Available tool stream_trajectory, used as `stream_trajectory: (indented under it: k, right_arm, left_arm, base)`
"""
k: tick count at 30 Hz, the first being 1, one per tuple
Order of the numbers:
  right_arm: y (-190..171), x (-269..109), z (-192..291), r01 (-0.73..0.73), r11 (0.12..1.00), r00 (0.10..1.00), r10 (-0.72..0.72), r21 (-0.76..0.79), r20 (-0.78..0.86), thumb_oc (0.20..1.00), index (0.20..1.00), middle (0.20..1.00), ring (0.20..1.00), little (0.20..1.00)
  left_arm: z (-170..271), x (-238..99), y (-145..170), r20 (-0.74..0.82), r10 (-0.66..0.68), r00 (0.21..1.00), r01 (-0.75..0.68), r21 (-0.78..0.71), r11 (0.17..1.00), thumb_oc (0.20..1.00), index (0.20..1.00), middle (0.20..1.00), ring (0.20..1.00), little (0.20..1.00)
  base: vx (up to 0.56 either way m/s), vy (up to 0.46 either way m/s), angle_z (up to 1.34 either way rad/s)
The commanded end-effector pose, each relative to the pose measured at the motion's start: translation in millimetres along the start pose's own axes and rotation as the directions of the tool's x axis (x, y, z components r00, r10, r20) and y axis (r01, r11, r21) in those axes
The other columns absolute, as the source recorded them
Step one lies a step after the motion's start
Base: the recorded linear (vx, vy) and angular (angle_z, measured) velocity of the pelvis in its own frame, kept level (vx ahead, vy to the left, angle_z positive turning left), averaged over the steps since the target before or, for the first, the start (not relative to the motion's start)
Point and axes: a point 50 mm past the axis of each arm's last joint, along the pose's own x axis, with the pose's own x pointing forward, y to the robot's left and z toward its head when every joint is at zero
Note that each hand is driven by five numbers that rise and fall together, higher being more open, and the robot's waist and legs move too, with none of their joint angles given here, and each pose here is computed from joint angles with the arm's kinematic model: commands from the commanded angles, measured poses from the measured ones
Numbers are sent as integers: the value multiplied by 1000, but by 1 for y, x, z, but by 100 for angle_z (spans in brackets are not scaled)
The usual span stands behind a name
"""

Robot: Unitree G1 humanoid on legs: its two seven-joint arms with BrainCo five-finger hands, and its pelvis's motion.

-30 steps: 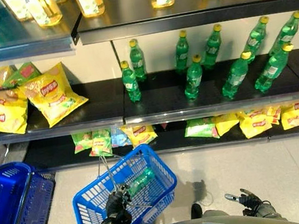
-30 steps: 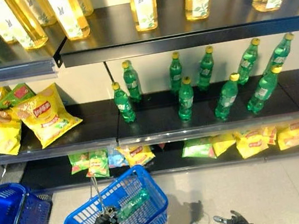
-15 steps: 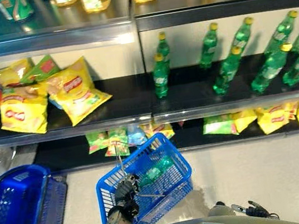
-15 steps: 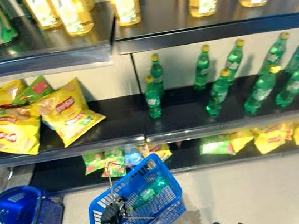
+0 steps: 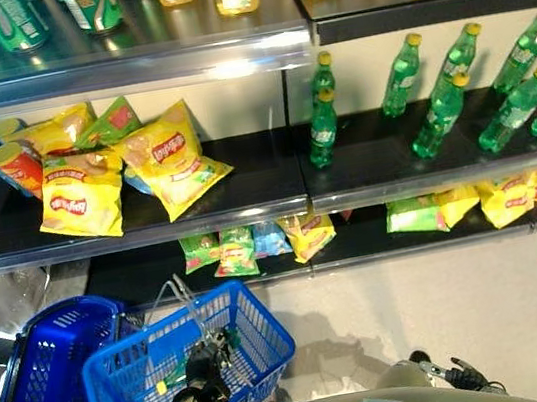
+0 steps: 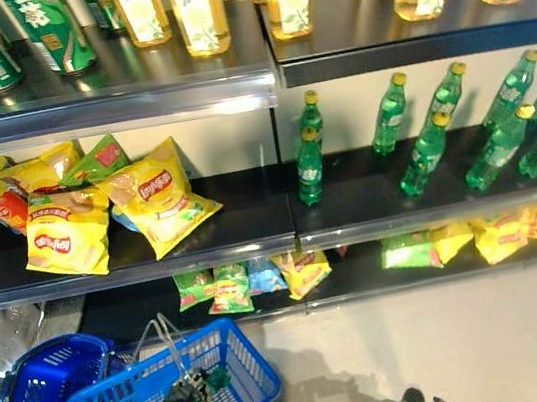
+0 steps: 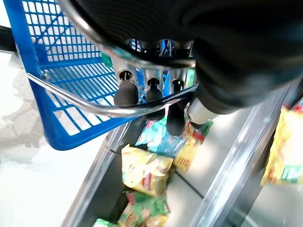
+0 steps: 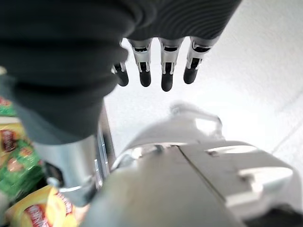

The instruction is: Pick up the snacks into the basket

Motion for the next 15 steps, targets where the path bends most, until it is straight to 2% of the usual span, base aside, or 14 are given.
stream_trajectory:
  k: [1, 9, 15]
  right_arm:
    - [-4, 2, 6, 13, 1000, 1000, -13, 14, 18, 1000, 1000, 1000, 1000, 1000]
    - [3, 5, 22, -7, 997, 999, 11, -73, 51, 1000, 1000, 1000, 1000, 1000]
    - [-2, 3, 11, 15, 999, 999, -14, -35, 31, 1000, 1000, 1000, 1000, 1000]
  left_arm:
    - [50, 0, -65, 290, -294, 911, 287, 67, 956, 200, 200, 200, 200, 200]
    - [42, 0, -66, 281, -273, 920, 291, -27, 956, 200, 200, 200, 200, 200]
    - [40, 0, -61, 273, -234, 933, 252, -35, 967, 200, 200, 200, 200, 200]
  base:
    - [43, -73, 25]
    - [-6, -32, 2]
    - [59, 168, 2]
